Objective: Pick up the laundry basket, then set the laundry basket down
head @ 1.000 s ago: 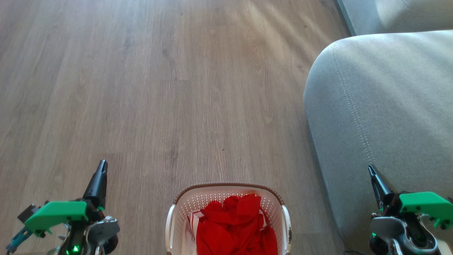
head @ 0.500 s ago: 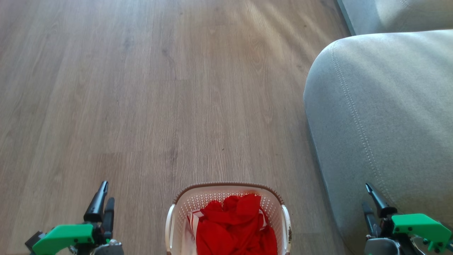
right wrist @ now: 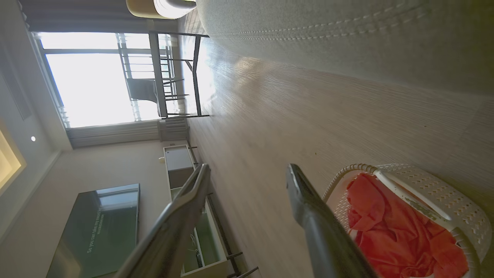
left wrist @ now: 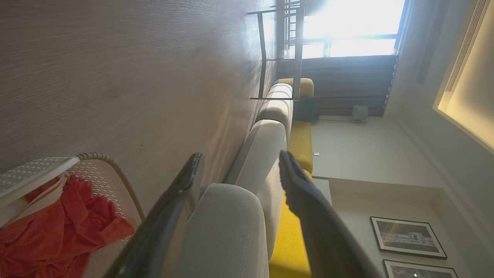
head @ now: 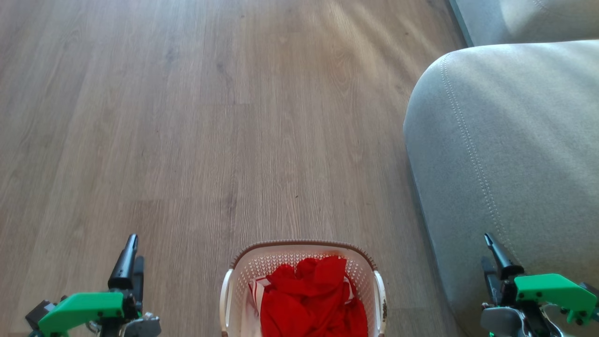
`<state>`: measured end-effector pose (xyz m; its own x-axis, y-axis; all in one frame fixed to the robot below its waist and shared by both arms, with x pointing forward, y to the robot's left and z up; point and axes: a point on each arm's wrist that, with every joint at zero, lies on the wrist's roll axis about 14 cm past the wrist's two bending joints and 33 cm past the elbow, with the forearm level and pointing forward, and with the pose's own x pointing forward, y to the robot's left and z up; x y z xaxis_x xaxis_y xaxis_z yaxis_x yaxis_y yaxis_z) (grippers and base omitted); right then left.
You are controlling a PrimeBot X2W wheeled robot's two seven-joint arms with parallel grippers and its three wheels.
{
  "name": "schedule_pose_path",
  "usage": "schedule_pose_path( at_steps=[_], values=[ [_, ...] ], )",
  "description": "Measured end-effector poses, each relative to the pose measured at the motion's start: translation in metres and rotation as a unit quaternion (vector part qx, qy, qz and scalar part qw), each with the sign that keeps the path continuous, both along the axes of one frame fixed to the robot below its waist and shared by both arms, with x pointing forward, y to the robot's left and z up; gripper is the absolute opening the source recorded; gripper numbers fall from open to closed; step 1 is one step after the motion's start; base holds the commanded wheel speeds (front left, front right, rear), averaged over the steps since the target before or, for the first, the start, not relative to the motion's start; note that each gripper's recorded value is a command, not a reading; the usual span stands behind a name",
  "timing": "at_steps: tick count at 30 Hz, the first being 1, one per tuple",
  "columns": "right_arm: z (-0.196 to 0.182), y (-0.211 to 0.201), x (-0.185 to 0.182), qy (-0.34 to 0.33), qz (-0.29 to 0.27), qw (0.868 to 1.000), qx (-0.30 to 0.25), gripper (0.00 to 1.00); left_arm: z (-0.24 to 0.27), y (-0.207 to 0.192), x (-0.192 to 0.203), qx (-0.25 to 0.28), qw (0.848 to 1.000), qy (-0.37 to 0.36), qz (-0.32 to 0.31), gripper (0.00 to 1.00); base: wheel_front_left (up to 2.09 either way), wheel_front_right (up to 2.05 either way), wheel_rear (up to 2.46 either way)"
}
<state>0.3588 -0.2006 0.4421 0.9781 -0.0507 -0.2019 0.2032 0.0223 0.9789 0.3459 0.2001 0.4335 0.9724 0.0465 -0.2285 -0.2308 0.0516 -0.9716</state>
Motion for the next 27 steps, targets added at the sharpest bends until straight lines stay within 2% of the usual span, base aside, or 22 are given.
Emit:
schedule_pose_path(
  at_steps=[17, 23, 27],
  values=[
    [0.023, 0.002, 0.016, -0.03, 0.013, 0.995, -0.098, 1.0, 0.023, 0.023, 0.004, 0.084, 0.996, -0.03, 0.027, 1.0, 0.0, 0.0, 0.0],
    [0.041, 0.009, 0.025, -0.058, 0.023, 0.988, -0.141, 1.0, 0.037, 0.027, 0.006, 0.138, 0.989, -0.042, 0.028, 1.0, 0.0, 0.0, 0.0],
    [0.053, 0.012, 0.029, -0.074, 0.032, 0.979, -0.188, 1.0, 0.047, 0.029, 0.01, 0.166, 0.984, -0.049, 0.03, 1.0, 0.0, 0.0, 0.0]
  ],
)
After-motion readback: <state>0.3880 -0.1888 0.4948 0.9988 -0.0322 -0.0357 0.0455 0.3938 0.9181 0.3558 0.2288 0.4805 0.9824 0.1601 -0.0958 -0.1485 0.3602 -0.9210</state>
